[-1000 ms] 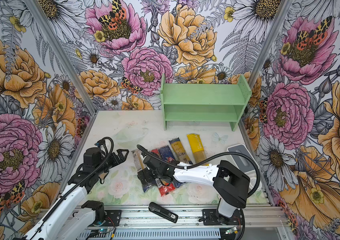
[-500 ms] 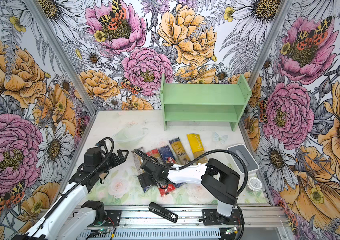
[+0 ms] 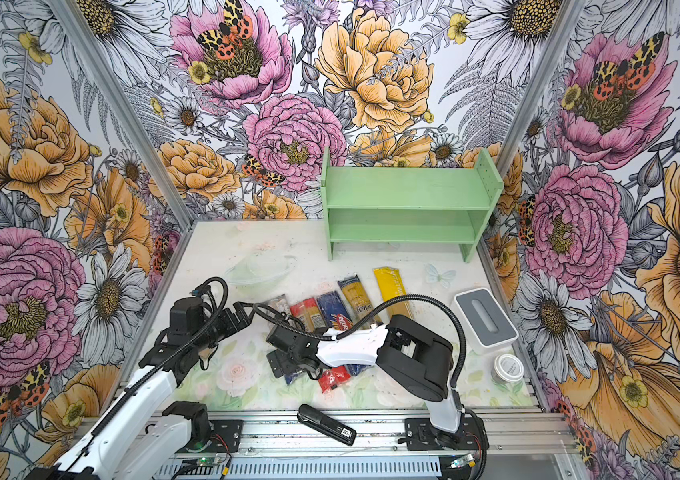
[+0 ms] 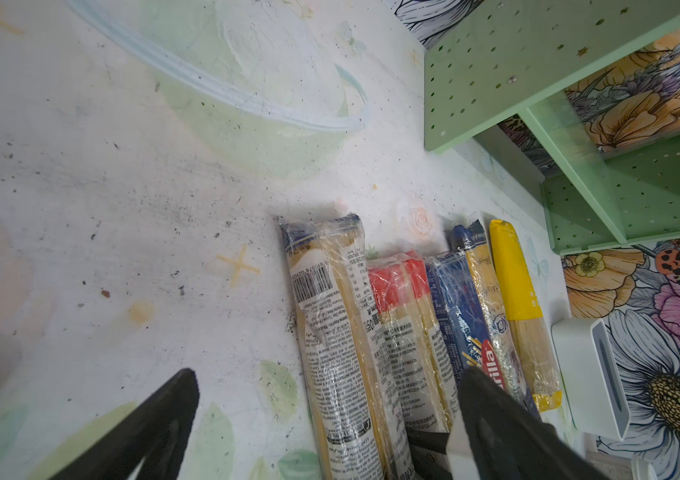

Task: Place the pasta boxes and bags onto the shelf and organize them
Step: 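Close the right gripper on the clear ankara spaghetti bag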

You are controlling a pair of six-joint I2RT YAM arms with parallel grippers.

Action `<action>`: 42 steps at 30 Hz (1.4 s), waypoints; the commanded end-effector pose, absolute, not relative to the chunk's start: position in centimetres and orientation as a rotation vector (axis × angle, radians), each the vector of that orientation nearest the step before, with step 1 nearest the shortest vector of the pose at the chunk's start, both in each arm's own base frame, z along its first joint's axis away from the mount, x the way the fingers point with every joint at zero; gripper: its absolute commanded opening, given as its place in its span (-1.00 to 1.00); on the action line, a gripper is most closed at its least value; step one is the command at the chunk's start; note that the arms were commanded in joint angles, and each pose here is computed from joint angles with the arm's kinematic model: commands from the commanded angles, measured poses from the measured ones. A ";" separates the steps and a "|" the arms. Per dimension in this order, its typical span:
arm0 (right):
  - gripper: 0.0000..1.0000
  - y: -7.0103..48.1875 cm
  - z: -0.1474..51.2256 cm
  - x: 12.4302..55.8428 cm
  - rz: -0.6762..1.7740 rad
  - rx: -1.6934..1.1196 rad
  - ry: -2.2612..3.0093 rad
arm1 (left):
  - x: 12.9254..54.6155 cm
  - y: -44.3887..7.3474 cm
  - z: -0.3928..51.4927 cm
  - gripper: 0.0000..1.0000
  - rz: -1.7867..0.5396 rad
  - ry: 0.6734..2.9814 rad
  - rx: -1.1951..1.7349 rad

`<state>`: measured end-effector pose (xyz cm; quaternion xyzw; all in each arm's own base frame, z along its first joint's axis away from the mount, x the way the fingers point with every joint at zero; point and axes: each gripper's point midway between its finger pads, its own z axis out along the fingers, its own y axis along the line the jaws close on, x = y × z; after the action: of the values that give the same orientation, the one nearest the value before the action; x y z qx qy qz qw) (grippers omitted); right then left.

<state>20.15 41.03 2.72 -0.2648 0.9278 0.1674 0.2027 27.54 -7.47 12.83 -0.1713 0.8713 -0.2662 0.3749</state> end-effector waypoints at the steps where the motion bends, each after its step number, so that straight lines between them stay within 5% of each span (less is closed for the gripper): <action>1: 0.90 39.8 0.1 19.6 0.343 -0.760 2.654 | 27.7 -7.5 13.0 0.98 -0.697 2.214 -0.444; 12: 0.57 38.0 -1.7 19.6 0.168 -0.768 2.653 | 27.8 -7.3 12.8 0.98 -0.690 2.210 -0.454; 19: 0.10 37.8 -1.4 19.3 0.162 -0.754 2.649 | 28.4 -7.1 12.8 0.98 -0.676 2.216 -0.454; 42: -1.00 40.3 7.7 21.6 0.631 -0.764 2.612 | 28.0 -7.2 12.8 0.98 -0.701 2.192 -0.463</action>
<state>21.54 39.41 3.84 -0.2576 0.9352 0.1752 0.1682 27.58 -7.28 12.59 -0.1764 0.8669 -0.2691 0.3808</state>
